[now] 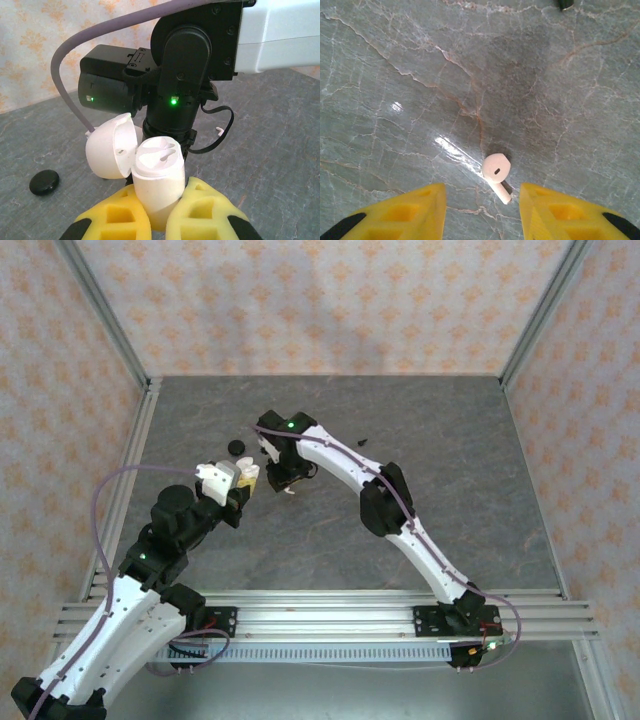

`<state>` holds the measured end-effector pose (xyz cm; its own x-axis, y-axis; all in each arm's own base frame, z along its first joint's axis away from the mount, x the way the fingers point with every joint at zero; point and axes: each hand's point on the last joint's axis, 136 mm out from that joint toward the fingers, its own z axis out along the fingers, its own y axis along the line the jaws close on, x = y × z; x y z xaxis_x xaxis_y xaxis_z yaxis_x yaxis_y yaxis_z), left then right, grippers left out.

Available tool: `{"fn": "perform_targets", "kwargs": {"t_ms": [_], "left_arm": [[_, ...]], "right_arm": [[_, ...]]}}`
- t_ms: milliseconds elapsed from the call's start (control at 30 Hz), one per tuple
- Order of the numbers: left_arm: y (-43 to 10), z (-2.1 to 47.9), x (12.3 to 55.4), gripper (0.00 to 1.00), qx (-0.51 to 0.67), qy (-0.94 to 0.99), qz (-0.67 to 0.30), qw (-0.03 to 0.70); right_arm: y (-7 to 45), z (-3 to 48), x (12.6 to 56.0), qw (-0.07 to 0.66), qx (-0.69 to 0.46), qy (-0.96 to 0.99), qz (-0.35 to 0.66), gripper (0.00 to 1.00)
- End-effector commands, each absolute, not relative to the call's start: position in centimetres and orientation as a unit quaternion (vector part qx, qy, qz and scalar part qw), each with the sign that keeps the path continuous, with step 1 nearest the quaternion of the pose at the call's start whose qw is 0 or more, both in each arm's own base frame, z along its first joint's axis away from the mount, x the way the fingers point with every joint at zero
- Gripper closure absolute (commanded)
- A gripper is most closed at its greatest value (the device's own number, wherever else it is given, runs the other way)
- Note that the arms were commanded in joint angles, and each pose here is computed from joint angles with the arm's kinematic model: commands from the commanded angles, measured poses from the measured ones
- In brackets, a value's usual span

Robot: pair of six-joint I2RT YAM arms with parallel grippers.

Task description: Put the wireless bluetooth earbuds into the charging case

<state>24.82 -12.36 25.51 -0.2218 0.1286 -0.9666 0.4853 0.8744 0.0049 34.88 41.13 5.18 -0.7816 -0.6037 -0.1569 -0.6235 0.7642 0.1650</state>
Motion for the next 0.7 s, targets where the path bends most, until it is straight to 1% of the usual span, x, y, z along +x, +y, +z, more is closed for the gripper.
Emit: {"fn": "perform_targets", "kwargs": {"t_ms": [0,267,667], "left_arm": [[-12.2,25.6,24.7,1.0,0.2,0.767,-0.146,0.592],[-12.2,25.5,24.7,1.0,0.203,0.768,-0.144,0.59],[-12.1,25.4,24.6,1.0,0.205,0.769,-0.14,0.589]], "right_arm": [[41.1,3.9,35.7,0.062,-0.334,0.937,0.079,0.59],[41.4,3.2,36.4,0.076,-0.329,0.938,0.074,0.62],[40.1,1.1,34.3,0.035,-0.338,0.94,0.042,0.65]]}}
